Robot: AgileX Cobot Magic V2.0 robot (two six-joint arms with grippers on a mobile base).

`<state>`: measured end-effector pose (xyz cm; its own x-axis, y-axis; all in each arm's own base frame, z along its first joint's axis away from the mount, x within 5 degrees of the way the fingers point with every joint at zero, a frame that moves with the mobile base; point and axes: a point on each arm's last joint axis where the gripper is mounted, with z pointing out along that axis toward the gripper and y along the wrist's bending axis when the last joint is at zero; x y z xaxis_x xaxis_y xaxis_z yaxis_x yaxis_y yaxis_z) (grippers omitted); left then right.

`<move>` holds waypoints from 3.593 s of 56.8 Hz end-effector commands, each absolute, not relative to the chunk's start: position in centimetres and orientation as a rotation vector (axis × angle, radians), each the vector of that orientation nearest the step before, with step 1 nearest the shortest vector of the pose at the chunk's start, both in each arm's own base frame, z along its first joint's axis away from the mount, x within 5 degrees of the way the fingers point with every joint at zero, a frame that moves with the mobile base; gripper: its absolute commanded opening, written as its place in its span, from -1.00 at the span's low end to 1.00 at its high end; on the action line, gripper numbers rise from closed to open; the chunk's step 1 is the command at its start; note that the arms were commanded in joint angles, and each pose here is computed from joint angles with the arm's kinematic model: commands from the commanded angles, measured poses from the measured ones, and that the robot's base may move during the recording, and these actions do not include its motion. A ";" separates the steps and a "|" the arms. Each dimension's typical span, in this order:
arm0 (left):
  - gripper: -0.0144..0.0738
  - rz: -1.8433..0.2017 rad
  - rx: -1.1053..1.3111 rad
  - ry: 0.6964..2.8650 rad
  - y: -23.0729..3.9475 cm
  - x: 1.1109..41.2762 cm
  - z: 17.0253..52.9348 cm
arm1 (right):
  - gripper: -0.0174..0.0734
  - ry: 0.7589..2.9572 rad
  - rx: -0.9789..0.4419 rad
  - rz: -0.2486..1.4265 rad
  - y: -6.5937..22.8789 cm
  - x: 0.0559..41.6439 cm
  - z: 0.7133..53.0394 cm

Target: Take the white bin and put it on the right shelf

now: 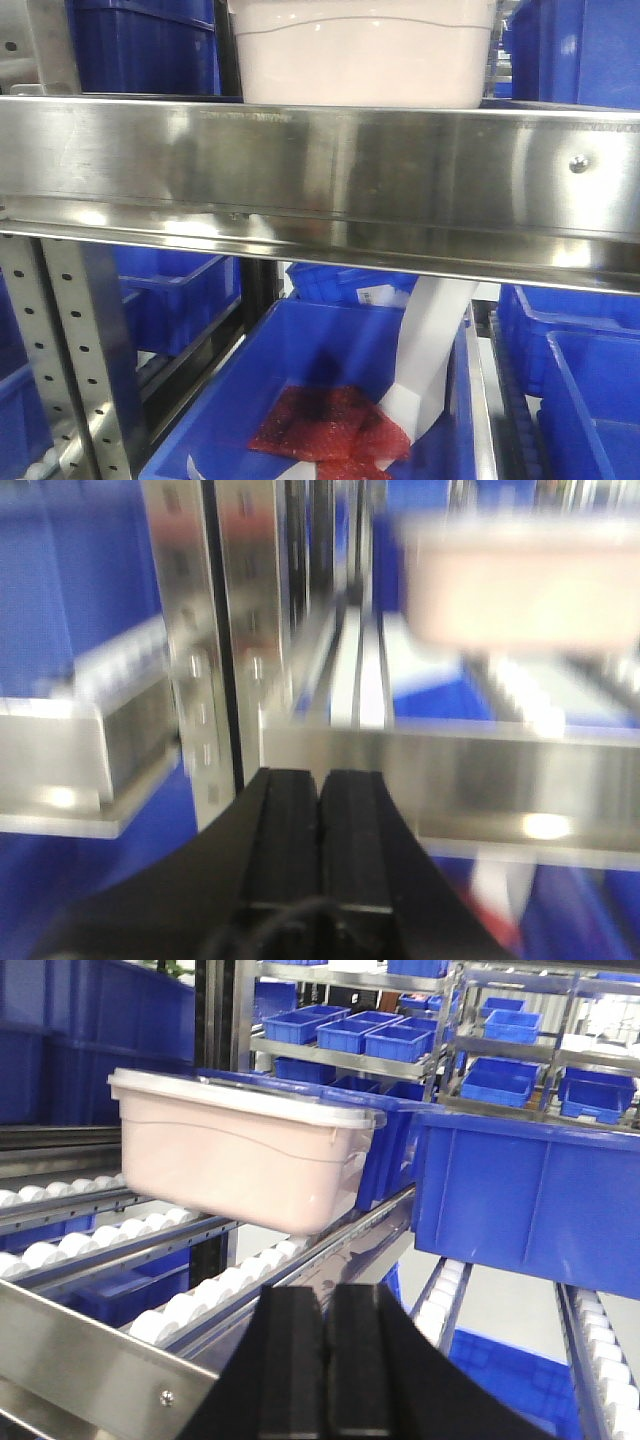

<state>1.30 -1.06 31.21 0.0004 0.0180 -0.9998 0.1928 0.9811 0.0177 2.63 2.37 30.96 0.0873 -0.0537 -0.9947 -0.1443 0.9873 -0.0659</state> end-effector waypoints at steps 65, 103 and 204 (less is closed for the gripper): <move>-0.94 -0.153 0.092 1.494 -0.9 5.3 21.2 | -0.46 1.421 -0.112 0.065 2.1 2.6 32.2; -0.94 -0.092 0.035 1.509 -0.5 5.6 20.1 | -0.46 1.421 -0.112 0.065 2.1 2.6 32.2; -0.94 -0.092 0.036 1.517 -0.5 5.6 20.0 | -0.46 1.381 0.065 0.006 -0.2 5.3 22.0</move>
